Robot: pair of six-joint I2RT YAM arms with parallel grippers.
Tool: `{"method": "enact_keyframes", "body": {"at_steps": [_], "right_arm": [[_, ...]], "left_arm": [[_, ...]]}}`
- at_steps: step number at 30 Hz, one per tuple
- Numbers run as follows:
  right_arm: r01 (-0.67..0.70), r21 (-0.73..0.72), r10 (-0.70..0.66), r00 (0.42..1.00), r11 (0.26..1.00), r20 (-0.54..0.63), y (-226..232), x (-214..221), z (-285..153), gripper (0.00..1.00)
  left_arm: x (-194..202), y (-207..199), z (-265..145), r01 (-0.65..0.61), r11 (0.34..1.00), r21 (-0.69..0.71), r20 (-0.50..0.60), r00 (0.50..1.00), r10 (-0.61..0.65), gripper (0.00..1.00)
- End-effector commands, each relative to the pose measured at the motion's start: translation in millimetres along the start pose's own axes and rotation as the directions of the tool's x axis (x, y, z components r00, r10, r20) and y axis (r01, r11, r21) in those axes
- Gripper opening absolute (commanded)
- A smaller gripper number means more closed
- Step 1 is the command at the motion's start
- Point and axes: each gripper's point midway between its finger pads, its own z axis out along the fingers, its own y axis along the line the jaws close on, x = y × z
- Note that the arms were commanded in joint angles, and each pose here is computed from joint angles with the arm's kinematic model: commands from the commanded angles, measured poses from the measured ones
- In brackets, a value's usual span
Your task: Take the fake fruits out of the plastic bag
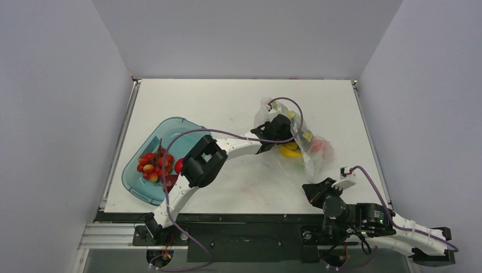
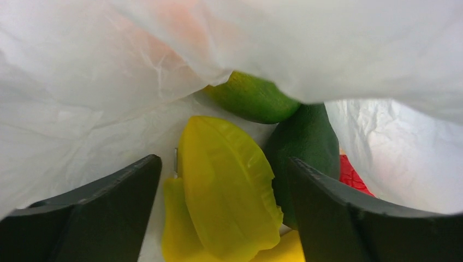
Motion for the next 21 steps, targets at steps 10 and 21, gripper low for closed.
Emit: {"method": "enact_keyframes", "body": {"at_steps": [10,21], "right_arm": [[0.001,-0.013,0.0,1.0,1.0,0.025,7,-9,-2,0.0],[-0.002,0.013,0.001,0.999,1.0,0.047,6,-13,0,0.0]], "left_arm": [[-23,-44,-34,0.041,0.991,0.13,-0.057,0.998,-0.034,0.38],[-45,-55,-101,0.013,0.975,0.224,-0.085,0.996,0.006,0.29]]}}
